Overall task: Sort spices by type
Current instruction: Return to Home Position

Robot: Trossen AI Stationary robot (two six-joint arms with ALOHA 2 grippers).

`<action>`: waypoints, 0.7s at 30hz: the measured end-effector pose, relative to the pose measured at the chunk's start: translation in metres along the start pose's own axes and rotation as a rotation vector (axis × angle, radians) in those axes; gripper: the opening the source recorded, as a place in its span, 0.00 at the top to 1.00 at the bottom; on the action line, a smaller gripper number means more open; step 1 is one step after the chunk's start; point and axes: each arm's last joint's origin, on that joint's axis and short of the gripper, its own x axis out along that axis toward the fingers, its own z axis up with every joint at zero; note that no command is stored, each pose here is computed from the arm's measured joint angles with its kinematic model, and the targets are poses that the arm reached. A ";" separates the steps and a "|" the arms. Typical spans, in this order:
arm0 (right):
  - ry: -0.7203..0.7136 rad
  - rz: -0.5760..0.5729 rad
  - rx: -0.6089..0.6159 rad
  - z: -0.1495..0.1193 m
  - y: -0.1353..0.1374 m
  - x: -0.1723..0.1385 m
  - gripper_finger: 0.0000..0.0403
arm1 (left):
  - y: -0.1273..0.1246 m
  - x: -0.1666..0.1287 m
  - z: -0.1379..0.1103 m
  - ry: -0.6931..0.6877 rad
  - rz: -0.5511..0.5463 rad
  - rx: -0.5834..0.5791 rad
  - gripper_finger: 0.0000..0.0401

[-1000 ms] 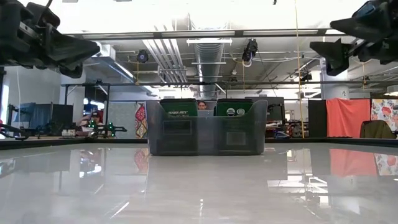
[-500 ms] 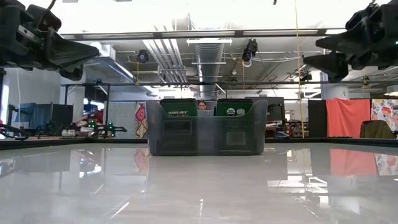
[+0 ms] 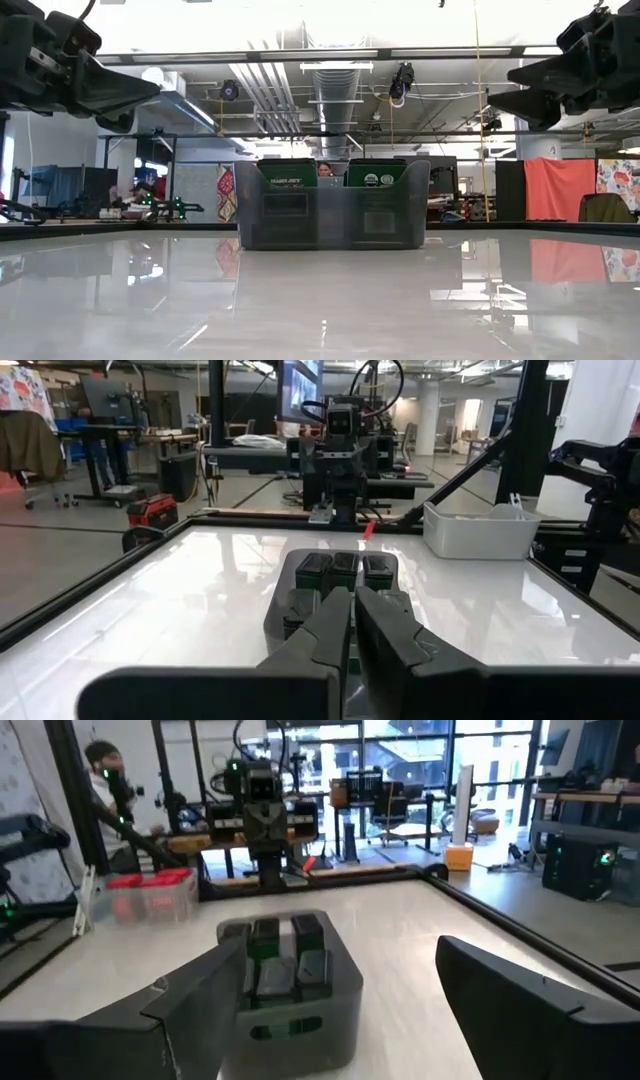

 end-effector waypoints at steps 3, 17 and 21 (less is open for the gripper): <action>0.018 -0.001 -0.023 -0.002 0.000 0.000 0.20 | 0.000 0.000 0.000 0.004 0.000 0.000 0.99; 0.128 -0.003 -0.037 -0.012 0.000 0.003 0.25 | 0.000 0.001 -0.001 0.012 0.000 0.001 0.99; 0.134 -0.008 0.031 -0.012 0.000 0.004 0.27 | 0.000 0.001 -0.001 0.011 0.000 0.001 0.99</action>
